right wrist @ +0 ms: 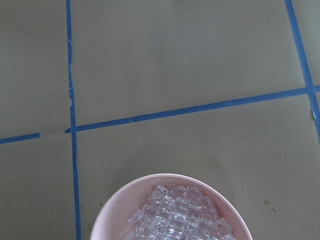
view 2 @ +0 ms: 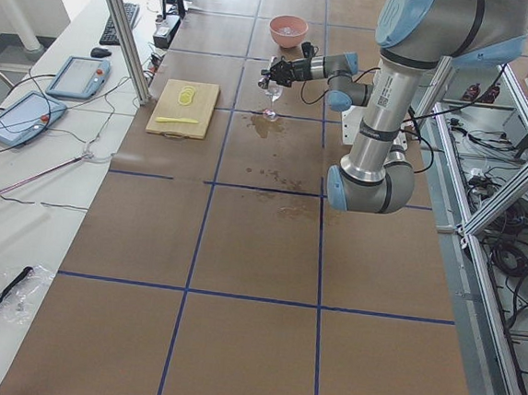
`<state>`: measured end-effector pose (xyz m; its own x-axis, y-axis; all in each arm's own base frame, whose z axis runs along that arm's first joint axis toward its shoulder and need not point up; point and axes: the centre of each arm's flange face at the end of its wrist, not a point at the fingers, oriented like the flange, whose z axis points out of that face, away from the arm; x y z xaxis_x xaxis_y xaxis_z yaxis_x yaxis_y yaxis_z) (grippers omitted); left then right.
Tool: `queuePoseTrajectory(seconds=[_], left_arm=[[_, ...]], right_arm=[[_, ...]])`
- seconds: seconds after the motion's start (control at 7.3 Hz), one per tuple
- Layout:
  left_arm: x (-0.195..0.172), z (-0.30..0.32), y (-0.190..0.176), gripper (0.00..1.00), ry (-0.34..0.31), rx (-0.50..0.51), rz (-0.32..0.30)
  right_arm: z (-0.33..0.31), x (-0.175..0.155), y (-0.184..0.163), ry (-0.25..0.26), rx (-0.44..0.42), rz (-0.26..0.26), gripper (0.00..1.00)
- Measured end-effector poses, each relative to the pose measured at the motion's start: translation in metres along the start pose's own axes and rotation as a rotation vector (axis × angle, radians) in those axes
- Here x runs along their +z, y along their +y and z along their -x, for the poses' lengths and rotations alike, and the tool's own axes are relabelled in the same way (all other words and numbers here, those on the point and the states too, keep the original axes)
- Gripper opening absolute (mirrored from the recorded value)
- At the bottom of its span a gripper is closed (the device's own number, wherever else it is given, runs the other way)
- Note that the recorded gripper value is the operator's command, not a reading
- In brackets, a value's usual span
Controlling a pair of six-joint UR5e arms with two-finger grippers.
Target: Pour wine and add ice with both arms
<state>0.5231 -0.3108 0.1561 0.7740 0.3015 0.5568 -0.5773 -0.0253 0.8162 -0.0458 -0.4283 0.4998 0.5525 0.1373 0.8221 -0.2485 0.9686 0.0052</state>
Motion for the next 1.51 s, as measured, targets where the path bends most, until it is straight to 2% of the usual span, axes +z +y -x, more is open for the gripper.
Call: queuePoseTrajectory(seconds=[0.41, 0.82, 1.23, 1.51], left_arm=[[-0.004, -0.001, -0.001, 0.00, -0.012, 0.115, 0.001], [-0.007, 0.001, -0.002, 0.00, -0.017, 0.128, -0.004], [-0.014, 0.012, 0.000, 0.00, -0.026, 0.016, -0.035], [-0.015, 0.012, 0.002, 0.00, -0.024, -0.150, -0.046]], right_arm=[[0.009, 0.001, 0.004, -0.008, 0.007, 0.006, 1.00], [0.017, 0.005, 0.007, -0.009, 0.007, 0.016, 1.00], [0.029, 0.019, 0.014, 0.018, -0.001, 0.021, 1.00], [0.044, 0.030, 0.021, 0.039, -0.015, 0.020, 1.00]])
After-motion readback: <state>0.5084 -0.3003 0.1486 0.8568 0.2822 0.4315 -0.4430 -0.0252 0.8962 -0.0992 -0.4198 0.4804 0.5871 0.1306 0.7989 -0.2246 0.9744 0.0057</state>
